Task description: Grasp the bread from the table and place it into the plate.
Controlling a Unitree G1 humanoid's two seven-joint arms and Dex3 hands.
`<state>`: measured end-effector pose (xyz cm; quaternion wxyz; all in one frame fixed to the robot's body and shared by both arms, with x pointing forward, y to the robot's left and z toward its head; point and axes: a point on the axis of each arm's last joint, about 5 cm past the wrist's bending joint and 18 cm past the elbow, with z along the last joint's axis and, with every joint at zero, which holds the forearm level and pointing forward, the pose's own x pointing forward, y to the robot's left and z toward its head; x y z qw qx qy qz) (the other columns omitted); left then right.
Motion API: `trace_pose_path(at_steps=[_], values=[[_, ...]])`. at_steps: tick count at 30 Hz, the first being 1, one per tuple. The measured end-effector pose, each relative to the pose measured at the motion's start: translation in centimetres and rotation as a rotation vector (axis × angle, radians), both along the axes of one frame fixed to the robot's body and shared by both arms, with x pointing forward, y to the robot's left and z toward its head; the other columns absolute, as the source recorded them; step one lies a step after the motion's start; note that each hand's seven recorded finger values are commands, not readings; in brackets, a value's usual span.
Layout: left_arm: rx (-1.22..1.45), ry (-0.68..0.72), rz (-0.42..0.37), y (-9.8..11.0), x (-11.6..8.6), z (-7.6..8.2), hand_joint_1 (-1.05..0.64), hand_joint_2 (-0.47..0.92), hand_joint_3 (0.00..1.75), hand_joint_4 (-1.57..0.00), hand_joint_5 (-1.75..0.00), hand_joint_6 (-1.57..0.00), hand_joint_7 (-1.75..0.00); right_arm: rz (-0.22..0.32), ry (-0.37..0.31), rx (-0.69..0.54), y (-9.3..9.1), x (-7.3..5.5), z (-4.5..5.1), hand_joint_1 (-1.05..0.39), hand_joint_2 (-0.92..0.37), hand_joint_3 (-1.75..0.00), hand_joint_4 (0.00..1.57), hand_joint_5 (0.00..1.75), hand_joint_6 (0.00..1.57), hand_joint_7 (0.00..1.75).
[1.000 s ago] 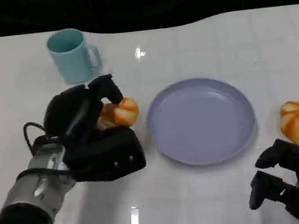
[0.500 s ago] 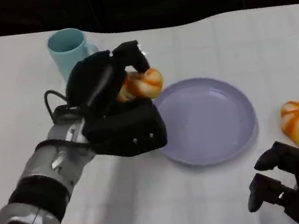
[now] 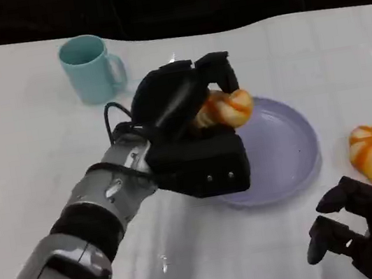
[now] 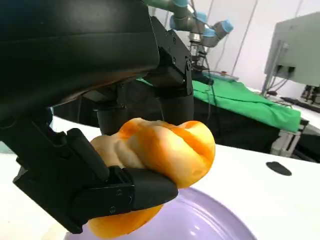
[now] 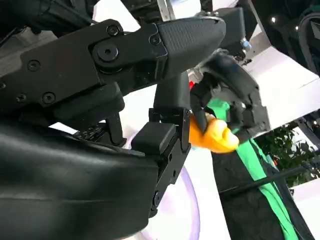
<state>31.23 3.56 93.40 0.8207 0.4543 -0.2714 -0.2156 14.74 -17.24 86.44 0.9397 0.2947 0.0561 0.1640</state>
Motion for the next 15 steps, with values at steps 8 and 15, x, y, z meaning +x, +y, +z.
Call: trace_pose_path(at_steps=[8,15], values=[[0.034,0.044,-0.033,-1.3,-0.4,-0.5,-0.22,0.62,0.98,-0.88,-1.75,-0.65,-1.75,0.005,0.0,-0.016,0.2,-0.1,0.03,-0.51,-0.92,-0.23,0.72,1.56,0.79,1.06],[0.095,0.044,-0.071,-2.5,-0.6,-0.4,-0.18,0.59,0.88,-0.82,-1.72,-0.63,-1.7,0.004,0.006,-0.016,0.2,-0.3,-0.04,-0.51,-0.92,-0.23,0.71,1.56,0.77,1.07]])
